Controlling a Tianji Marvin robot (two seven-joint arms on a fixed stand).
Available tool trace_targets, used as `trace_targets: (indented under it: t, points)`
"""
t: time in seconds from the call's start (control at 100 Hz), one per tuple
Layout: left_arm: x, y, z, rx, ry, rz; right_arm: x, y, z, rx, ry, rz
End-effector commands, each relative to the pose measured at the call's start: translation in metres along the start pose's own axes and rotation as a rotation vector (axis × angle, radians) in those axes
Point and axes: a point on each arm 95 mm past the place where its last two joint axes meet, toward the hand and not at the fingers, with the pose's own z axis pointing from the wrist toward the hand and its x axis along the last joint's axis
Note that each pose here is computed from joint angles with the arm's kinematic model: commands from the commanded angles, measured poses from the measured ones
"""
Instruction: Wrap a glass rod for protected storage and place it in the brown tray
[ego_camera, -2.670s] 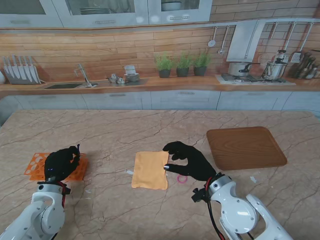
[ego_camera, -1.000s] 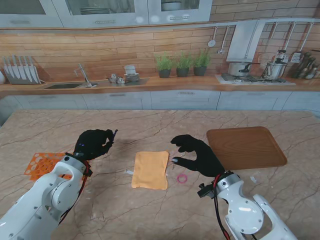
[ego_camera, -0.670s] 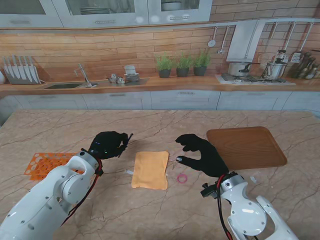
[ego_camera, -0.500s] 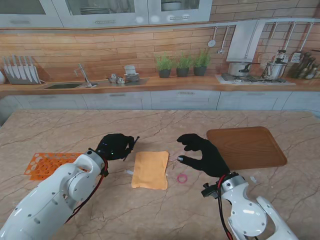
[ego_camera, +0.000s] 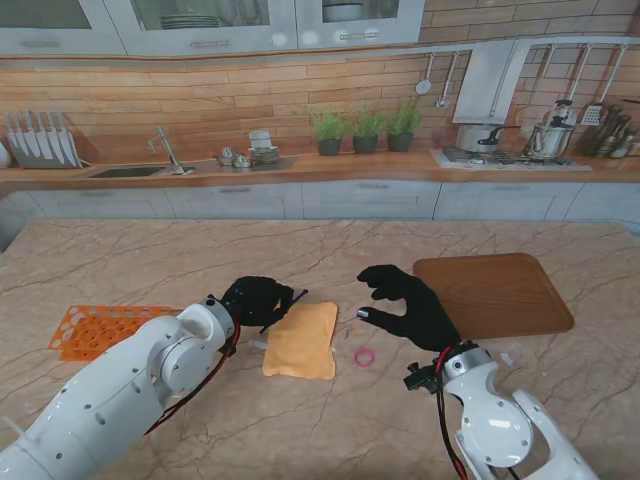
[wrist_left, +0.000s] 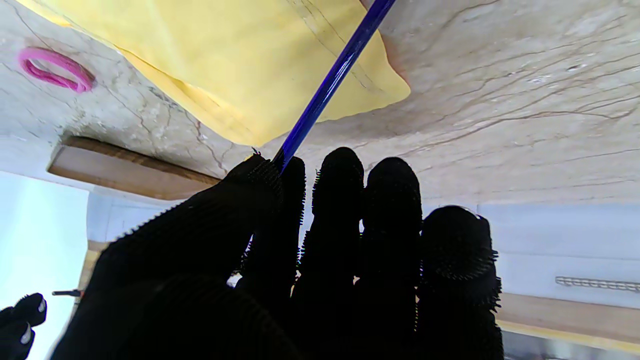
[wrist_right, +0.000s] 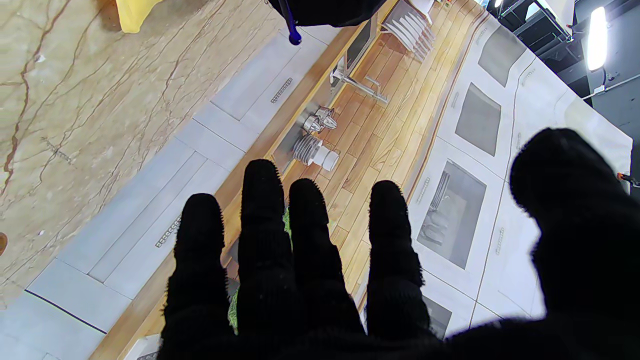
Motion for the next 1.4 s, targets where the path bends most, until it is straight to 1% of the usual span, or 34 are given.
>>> trace_targets:
  t: [0.0,0.11,0.3,0.48,0.7,0.99,1.14,1.39]
  points:
    - [0.003,0.001,0.005,-0.012,0.017,-0.01,0.001,-0.001,0.001,-0.008,-0.002,0.008]
    - [0.006,0.004,0.01,-0.032,0.036,0.007,0.002,0.0,0.001,-0.013,-0.004,0.011]
    - [0.012,0.008,0.014,-0.054,0.054,0.009,0.002,0.001,0.001,-0.028,-0.005,0.011]
    - [0.019,0.015,0.015,-0.075,0.053,-0.018,0.002,0.001,0.001,-0.027,-0.007,0.019]
    - [0.029,0.025,0.019,-0.11,0.069,-0.017,0.002,0.0,0.001,-0.018,-0.01,0.03]
    - [0.042,0.028,0.023,-0.131,0.097,-0.019,0.002,-0.001,0.001,-0.016,-0.008,0.036]
    - [0.045,0.03,0.026,-0.139,0.085,-0.018,0.002,-0.002,0.001,-0.018,-0.008,0.043]
    - [0.042,0.038,0.031,-0.152,0.062,0.026,0.003,-0.002,0.001,-0.022,-0.011,0.054]
